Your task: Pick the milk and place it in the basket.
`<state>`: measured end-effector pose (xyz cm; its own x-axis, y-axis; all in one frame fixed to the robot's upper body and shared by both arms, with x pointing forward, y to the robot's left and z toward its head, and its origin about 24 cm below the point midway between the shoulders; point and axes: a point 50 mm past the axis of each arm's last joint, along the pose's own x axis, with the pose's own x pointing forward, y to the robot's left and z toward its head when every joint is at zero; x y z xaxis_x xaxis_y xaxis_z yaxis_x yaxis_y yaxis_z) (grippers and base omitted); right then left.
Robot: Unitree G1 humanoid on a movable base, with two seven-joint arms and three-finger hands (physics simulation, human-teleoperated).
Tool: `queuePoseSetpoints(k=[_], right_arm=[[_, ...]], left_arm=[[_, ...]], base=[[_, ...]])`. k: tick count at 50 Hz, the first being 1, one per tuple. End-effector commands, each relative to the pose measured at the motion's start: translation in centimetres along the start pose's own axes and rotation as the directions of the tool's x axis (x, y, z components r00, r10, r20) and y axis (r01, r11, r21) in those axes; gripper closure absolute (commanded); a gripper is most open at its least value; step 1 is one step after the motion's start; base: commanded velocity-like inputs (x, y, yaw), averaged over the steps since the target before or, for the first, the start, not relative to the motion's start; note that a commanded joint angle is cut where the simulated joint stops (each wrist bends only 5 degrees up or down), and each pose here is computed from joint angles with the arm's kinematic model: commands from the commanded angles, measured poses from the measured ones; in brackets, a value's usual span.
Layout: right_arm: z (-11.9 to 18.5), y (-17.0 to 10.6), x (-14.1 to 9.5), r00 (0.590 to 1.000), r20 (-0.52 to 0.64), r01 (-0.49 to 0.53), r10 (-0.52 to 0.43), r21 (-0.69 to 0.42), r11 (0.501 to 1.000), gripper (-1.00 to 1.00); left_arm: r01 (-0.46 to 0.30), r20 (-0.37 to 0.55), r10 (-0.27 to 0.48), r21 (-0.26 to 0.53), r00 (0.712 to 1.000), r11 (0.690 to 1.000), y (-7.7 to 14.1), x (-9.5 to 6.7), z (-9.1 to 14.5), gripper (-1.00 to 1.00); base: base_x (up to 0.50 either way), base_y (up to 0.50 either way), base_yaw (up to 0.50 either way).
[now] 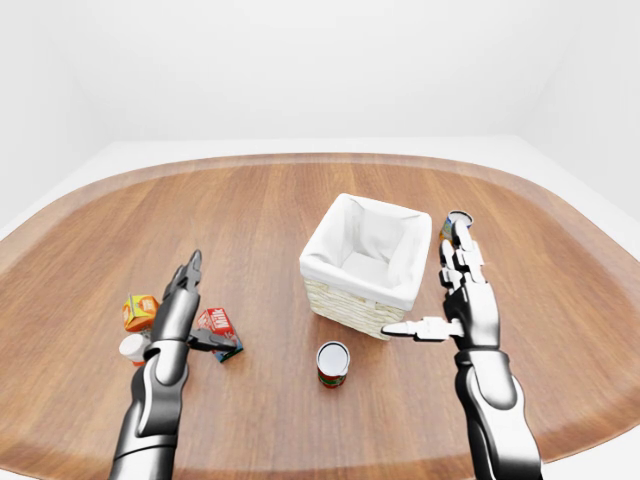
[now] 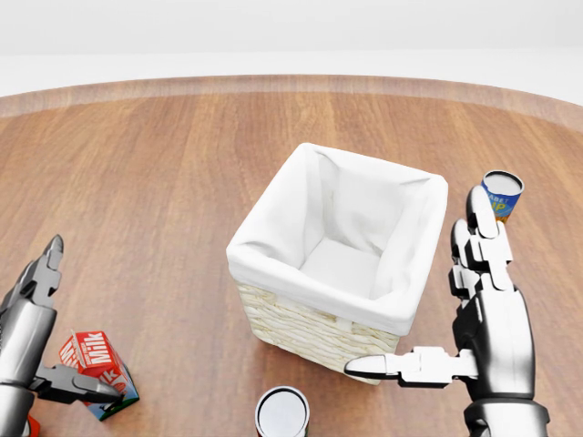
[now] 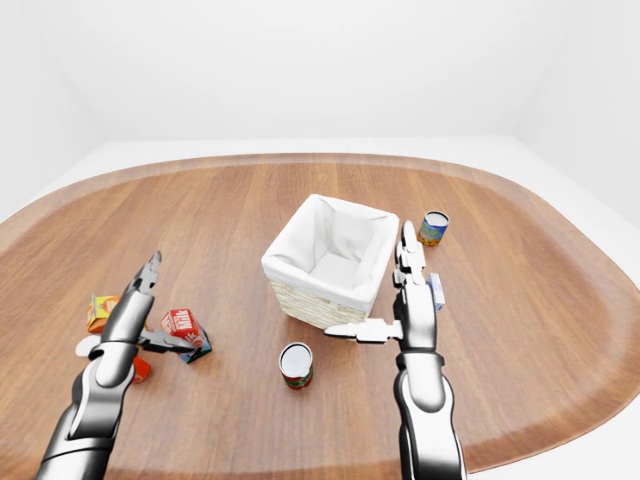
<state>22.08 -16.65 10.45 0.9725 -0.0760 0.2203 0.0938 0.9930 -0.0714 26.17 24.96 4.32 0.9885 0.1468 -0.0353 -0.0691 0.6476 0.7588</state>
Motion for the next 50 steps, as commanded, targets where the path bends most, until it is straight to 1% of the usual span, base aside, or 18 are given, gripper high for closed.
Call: queuePoseSetpoints(k=[1, 8, 9, 10, 11, 14, 17, 19, 21, 23, 26, 29, 37, 38, 44, 46, 48, 50], right_arm=[[0.0, -0.1, 0.0, 1.0, 0.0, 0.002, -0.002, 0.0, 1.0, -1.0], [0.0, -0.1, 0.0, 1.0, -0.001, 0.003, -0.003, 0.0, 1.0, -1.0], [0.0, -0.1, -0.1, 1.0, 0.0, 0.003, -0.003, 0.0, 1.0, -1.0], [0.0, -0.1, 0.0, 1.0, 0.001, 0.003, -0.003, 0.0, 1.0, -1.0], [0.0, -0.1, 0.0, 1.0, 0.001, 0.003, -0.003, 0.0, 1.0, -1.0], [0.1, 0.0, -0.1, 1.0, 0.002, 0.001, -0.001, 0.0, 1.0, -1.0], [0.0, -0.1, 0.0, 1.0, 0.001, 0.002, -0.002, 0.0, 1.0, -1.0], [0.0, -0.1, -0.1, 1.0, -0.001, 0.002, -0.002, -0.001, 1.0, -1.0], [0.0, 0.0, -0.1, 1.0, 0.001, 0.001, -0.001, -0.002, 1.0, -1.0], [0.1, 0.0, 0.0, 1.0, 0.002, 0.002, -0.002, -0.001, 1.0, -1.0], [0.0, -0.1, 0.0, 1.0, 0.0, 0.002, -0.002, -0.001, 1.0, -1.0], [0.0, -0.1, 0.0, 1.0, 0.001, 0.003, -0.003, 0.0, 1.0, -1.0], [0.0, -0.1, 0.0, 1.0, 0.003, 0.006, -0.006, 0.0, 1.0, -1.0], [0.0, -0.1, 0.0, 1.0, 0.002, 0.007, -0.007, 0.0, 1.0, -1.0], [-0.1, -0.2, 0.1, 1.0, -0.002, 0.009, -0.009, -0.001, 1.0, -1.0], [0.0, -0.2, 0.1, 1.0, 0.003, 0.01, -0.01, 0.0, 1.0, -1.0], [0.1, -0.2, 0.0, 1.0, 0.005, 0.012, -0.012, 0.0, 1.0, -1.0], [0.1, -0.3, 0.1, 1.0, 0.005, 0.013, -0.013, 0.001, 1.0, -1.0]], left_arm=[[0.008, -0.037, -0.009, -0.013, 0.999, 1.0, -0.6, 0.5, -0.8, -1.0], [0.013, -0.081, -0.015, -0.025, 0.997, 1.0, -1.0, 1.1, -1.8, -1.0], [-0.015, -0.09, 0.01, -0.058, 0.996, 0.998, -0.7, 1.4, -1.8, -1.0], [-0.008, -0.083, 0.001, -0.088, 0.997, 0.996, -0.5, 1.5, -1.7, -1.0], [-0.008, -0.081, 0.001, -0.089, 0.997, 0.996, -0.5, 1.5, -1.6, -1.0], [-0.002, -0.112, -0.007, -0.08, 0.994, 0.997, -0.7, 1.7, -2.4, -1.0], [-0.002, -0.133, -0.007, -0.071, 0.991, 0.997, -1.0, 1.6, -2.9, -1.0], [-0.013, -0.144, 0.009, -0.023, 0.989, 1.0, -1.0, 1.5, -3.2, -1.0], [0.0, -0.155, -0.006, -0.041, 0.988, 0.999, -1.2, 1.6, -3.4, -1.0], [0.007, -0.165, -0.01, -0.015, 0.986, 1.0, -1.5, 1.5, -3.6, -1.0], [0.015, -0.172, -0.016, -0.007, 0.985, 1.0, -1.7, 1.5, -3.8, -1.0], [0.034, -0.186, -0.035, -0.006, 0.982, 0.999, -2.1, 1.4, -4.1, -1.0], [0.05, -0.187, -0.05, -0.004, 0.981, 0.999, -2.4, 1.5, -4.0, -1.0], [0.056, -0.193, -0.052, 0.012, 0.98, 0.998, -2.5, 1.5, -4.2, -1.0], [0.087, -0.24, -0.079, 0.02, 0.968, 0.996, -3.5, 1.4, -5.1, -1.0], [0.095, -0.246, -0.088, 0.017, 0.965, 0.995, -4.0, 1.4, -5.1, -1.0], [0.125, -0.258, -0.121, -0.002, 0.959, 0.992, -4.5, 1.3, -5.3, -1.0], [0.125, -0.277, -0.119, 0.003, 0.953, 0.992, -4.8, 1.3, -5.6, -1.0]], base=[[0.0, 0.0, 0.0], [0.0, 0.0, 0.0], [0.0, 0.0, 0.0], [0.0, 0.0, 0.0], [0.0, 0.0, 0.0], [0.0, 0.0, 0.0], [0.0, 0.0, 0.0], [0.0, 0.0, 0.0], [0.0, 0.0, 0.0], [0.0, 0.0, 0.0], [0.0, 0.0, 0.0], [0.0, 0.0, 0.0], [0.0, 0.0, 0.0], [0.0, 0.0, 0.0], [0.0, 0.0, 0.0], [0.0, 0.0, 0.0], [0.0, 0.0, 0.0], [0.0, 0.0, 0.0]])
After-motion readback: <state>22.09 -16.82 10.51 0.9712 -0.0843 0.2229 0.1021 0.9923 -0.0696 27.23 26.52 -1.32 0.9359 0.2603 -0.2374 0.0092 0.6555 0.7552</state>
